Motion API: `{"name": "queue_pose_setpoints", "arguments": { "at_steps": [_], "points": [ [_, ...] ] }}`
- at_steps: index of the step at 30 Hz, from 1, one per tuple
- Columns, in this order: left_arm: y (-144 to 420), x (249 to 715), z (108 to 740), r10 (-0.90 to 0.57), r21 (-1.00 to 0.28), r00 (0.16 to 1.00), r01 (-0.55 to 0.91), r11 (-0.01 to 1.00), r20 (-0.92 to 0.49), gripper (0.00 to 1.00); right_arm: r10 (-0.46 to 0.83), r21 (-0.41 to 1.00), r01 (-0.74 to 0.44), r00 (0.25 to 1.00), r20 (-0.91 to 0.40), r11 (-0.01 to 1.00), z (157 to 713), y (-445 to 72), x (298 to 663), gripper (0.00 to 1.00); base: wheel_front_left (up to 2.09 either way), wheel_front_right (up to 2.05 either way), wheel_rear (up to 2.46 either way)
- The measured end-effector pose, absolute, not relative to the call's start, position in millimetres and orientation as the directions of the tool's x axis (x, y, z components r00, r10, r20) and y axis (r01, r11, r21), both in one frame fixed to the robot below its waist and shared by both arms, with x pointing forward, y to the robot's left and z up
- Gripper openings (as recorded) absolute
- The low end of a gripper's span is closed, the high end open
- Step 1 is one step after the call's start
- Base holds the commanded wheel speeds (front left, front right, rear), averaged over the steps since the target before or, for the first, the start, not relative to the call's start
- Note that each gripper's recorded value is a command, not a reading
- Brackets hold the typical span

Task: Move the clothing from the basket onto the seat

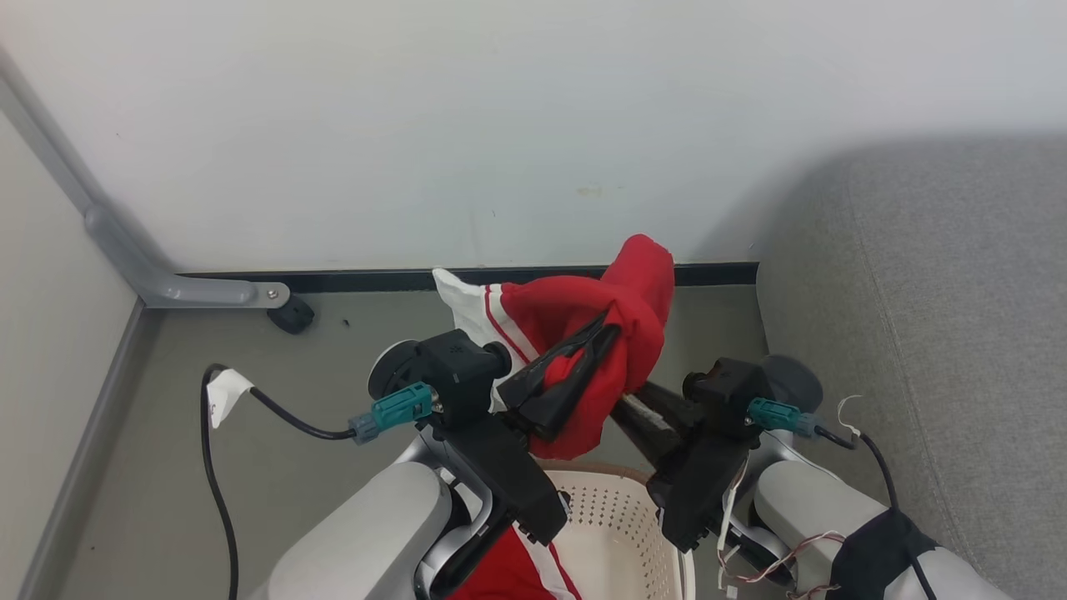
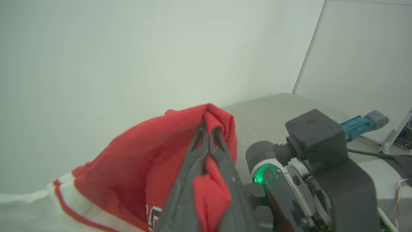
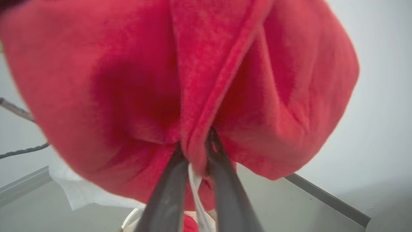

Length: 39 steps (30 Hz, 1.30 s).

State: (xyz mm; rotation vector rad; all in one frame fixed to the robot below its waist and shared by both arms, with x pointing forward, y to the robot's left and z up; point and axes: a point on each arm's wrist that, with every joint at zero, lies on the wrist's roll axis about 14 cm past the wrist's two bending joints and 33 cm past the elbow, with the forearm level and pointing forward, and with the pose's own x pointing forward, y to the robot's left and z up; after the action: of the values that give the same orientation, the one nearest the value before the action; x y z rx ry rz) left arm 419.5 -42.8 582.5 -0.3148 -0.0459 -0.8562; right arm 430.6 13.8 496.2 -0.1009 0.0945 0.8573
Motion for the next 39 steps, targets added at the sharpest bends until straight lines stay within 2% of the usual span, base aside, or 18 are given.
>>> {"name": "queue_pose_setpoints", "arguments": {
  "at_steps": [8,15,16,17,18,19,30,39],
  "points": [
    [-28,428,574,-0.712,-0.246,0.689,0.72,0.649,0.135,0.0,0.737,-0.014,-0.744,0.665,-0.125,0.669,495,9,430,0.0,0.0,0.0,0.0],
    [-21,433,568,-0.704,-0.242,0.702,0.706,0.665,0.113,0.0,0.679,0.049,-0.678,0.727,-0.106,0.734,497,-19,430,0.0,0.0,0.0,0.0],
    [-22,433,567,-0.705,-0.244,0.7,0.707,0.664,0.113,0.1,0.667,0.053,-0.665,0.738,-0.104,0.745,498,-25,432,0.0,0.0,0.0,0.0],
    [-24,432,565,-0.708,-0.247,0.697,0.71,0.66,0.112,0.34,0.655,0.056,-0.653,0.749,-0.096,0.755,501,-31,433,0.0,0.0,0.0,0.0],
    [-26,430,563,-0.713,-0.249,0.693,0.713,0.655,0.107,0.63,0.644,0.059,-0.641,0.76,-0.085,0.765,505,-37,435,0.0,0.0,0.0,0.0],
    [-29,429,562,-0.718,-0.252,0.688,0.717,0.65,0.106,1.0,0.631,0.065,-0.627,0.773,-0.073,0.776,510,-43,437,0.0,0.0,0.0,0.0],
    [-60,411,560,-0.781,-0.263,0.613,0.777,0.571,0.116,1.0,0.462,0.112,-0.459,0.887,0.003,0.881,533,-116,437,0.0,0.0,0.0,0.0],
    [-89,396,564,-0.84,-0.266,0.522,0.839,0.474,0.147,1.0,0.28,0.136,-0.296,0.952,0.122,0.946,571,-185,426,0.0,0.0,0.0,0.0]
  ]
}}
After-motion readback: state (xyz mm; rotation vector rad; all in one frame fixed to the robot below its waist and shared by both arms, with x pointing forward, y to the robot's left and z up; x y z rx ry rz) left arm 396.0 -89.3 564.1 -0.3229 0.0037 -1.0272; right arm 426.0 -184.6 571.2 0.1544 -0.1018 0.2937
